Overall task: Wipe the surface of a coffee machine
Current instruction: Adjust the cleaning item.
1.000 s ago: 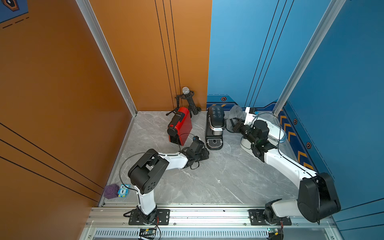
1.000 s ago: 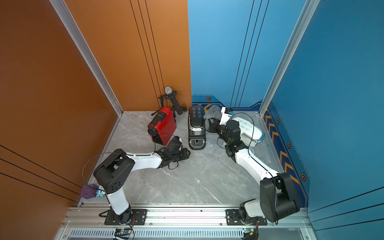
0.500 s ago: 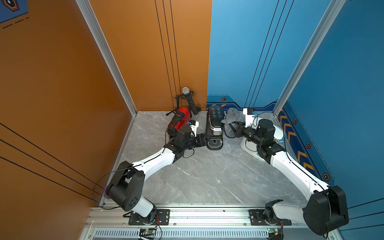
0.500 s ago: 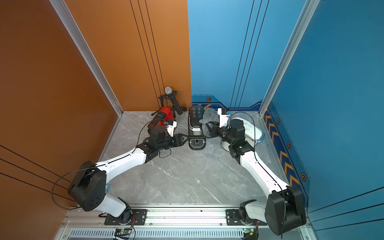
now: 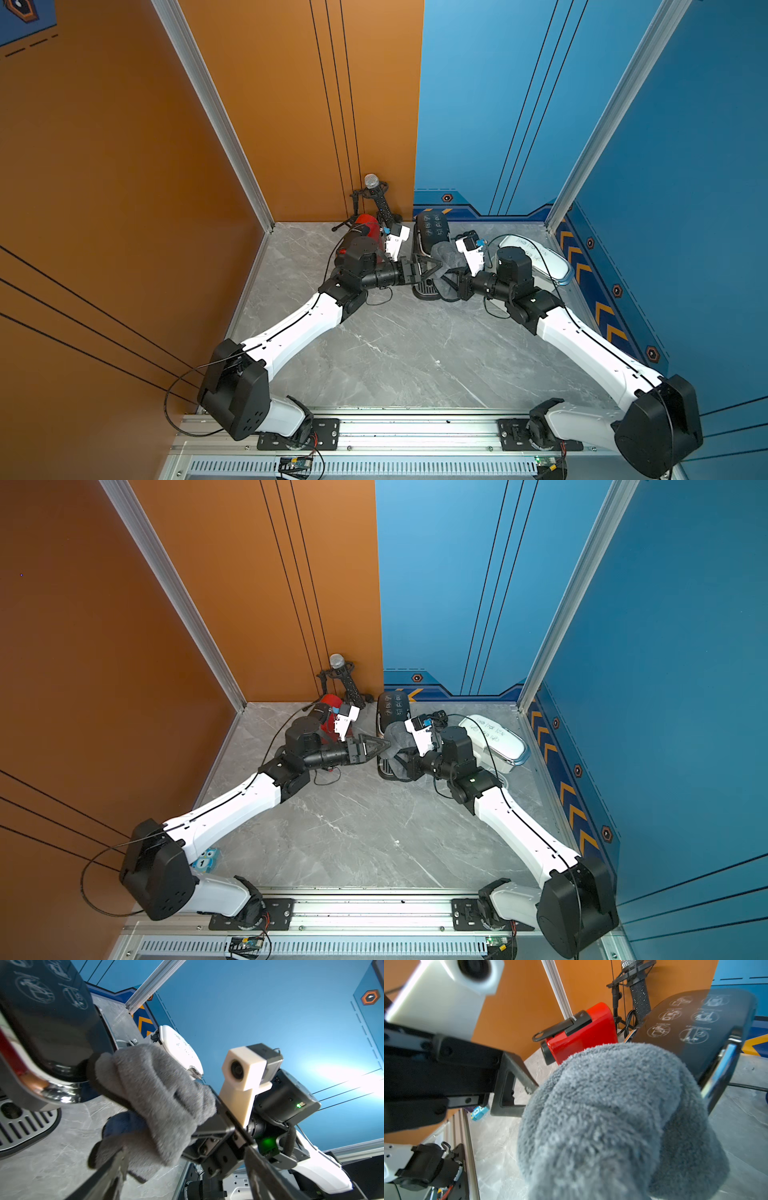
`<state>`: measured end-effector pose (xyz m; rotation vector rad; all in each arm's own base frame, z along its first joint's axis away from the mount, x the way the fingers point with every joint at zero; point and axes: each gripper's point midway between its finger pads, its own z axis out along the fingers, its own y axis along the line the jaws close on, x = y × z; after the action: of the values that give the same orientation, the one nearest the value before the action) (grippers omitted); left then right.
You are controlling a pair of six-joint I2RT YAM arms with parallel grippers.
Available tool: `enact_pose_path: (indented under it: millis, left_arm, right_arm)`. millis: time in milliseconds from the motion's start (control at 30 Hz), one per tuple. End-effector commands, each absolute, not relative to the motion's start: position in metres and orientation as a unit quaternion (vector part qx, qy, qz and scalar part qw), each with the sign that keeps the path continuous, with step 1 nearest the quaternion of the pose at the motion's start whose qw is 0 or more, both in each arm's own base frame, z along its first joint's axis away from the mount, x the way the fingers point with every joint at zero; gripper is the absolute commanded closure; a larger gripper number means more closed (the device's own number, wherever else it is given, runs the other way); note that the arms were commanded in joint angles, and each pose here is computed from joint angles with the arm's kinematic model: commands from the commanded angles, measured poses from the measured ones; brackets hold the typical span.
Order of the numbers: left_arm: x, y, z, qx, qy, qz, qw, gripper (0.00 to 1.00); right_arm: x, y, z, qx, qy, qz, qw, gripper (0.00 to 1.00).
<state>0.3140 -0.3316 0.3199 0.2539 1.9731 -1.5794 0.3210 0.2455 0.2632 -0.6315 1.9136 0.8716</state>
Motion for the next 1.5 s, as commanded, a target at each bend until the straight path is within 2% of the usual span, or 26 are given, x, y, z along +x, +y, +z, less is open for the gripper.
enact_pose_path:
  millis: [0,167,367,533,633,733,933,967,1000,1133,1233,1333,1467]
  left_arm:
    - [0.317,-0.338,0.332,0.064,0.734,-0.621,0.269,0.09]
    - [0.327,-0.35,0.307,0.021,0.751,-0.623,0.218,0.09]
    - [0.318,-0.372,0.299,0.035,0.755,-0.628,0.187,0.12]
    - [0.312,-0.382,0.287,0.041,0.76,-0.627,0.162,0.24]
    - [0.311,-0.382,0.283,0.042,0.763,-0.625,0.16,0.35]
    - [0.311,-0.379,0.282,0.043,0.763,-0.624,0.164,0.51]
    - [0.319,-0.368,0.29,0.041,0.759,-0.622,0.187,0.94]
    - [0.32,-0.364,0.291,0.039,0.758,-0.621,0.194,1.0]
    - [0.321,-0.361,0.293,0.038,0.758,-0.62,0.201,1.0]
    - [0.33,-0.337,0.297,0.019,0.757,-0.609,0.234,1.0]
    - [0.338,-0.313,0.294,-0.005,0.759,-0.595,0.263,1.0]
    - [0.345,-0.289,0.278,-0.035,0.768,-0.574,0.281,1.0]
    - [0.359,-0.263,0.258,-0.072,0.779,-0.539,0.312,1.0]
  right_arm:
    - [0.318,0.246,0.278,-0.288,0.766,0.311,0.483,1.0]
    - [0.31,0.254,0.283,-0.305,0.756,0.297,0.497,1.0]
    - [0.308,0.26,0.288,-0.32,0.749,0.278,0.509,1.0]
    - [0.31,0.262,0.294,-0.323,0.742,0.275,0.519,1.0]
    - [0.313,0.26,0.295,-0.316,0.743,0.266,0.526,1.0]
    - [0.315,0.258,0.297,-0.308,0.74,0.265,0.535,1.0]
    - [0.316,0.258,0.295,-0.302,0.74,0.272,0.536,1.0]
    - [0.316,0.258,0.293,-0.3,0.742,0.272,0.534,0.98]
    - [0.316,0.258,0.291,-0.299,0.743,0.273,0.533,0.94]
    - [0.32,0.254,0.284,-0.287,0.75,0.277,0.528,0.65]
    - [0.323,0.249,0.274,-0.277,0.76,0.276,0.52,0.52]
    - [0.326,0.242,0.264,-0.262,0.769,0.274,0.515,0.46]
    - [0.334,0.228,0.252,-0.228,0.788,0.262,0.509,0.43]
